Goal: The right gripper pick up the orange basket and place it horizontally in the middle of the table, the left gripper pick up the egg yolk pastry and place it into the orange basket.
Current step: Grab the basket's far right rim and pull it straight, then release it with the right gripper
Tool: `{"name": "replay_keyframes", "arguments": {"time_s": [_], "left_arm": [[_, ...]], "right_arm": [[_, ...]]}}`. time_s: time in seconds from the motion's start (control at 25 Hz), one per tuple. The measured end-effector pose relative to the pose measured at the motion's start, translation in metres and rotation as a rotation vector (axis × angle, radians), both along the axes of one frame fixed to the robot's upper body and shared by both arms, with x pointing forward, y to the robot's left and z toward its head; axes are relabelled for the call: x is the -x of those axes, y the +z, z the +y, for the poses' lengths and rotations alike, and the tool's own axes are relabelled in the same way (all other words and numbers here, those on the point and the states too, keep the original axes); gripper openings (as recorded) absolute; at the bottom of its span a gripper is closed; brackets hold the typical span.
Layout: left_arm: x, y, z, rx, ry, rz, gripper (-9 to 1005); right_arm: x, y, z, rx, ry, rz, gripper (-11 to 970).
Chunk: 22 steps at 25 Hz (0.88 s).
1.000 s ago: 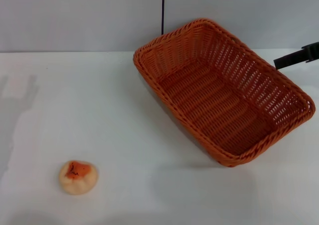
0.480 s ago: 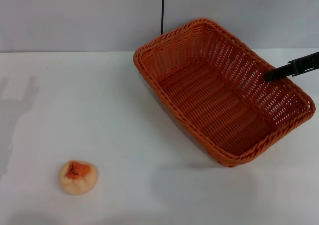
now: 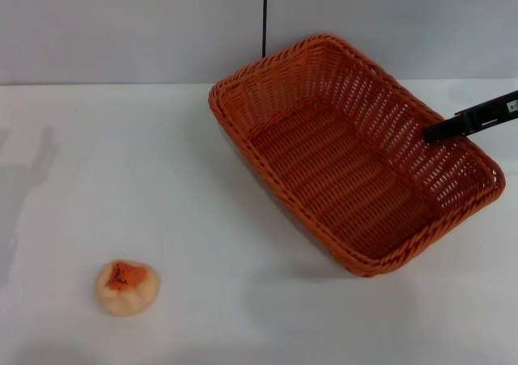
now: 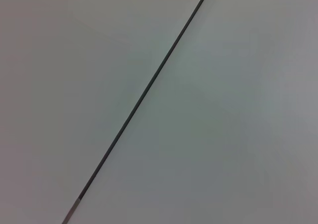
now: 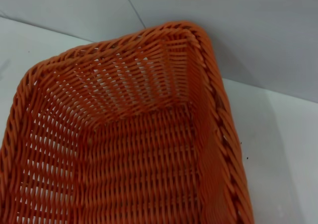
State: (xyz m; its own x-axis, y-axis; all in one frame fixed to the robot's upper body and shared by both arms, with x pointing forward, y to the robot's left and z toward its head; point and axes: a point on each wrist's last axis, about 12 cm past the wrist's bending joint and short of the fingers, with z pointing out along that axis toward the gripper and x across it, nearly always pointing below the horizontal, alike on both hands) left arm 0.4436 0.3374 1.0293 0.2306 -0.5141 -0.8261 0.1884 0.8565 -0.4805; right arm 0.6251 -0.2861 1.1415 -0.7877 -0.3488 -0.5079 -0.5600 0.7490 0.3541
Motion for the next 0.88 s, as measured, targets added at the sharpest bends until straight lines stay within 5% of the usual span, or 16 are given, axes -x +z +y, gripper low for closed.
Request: {"name": "replay_keyframes", "arguments": {"time_s": [0.88], "left_arm": [[0.003, -0.001, 0.0, 0.006, 0.002, -0.001, 813]], "right_arm": [[0.011, 0.006, -0.011, -0.073, -0.008, -0.044, 168]]}}
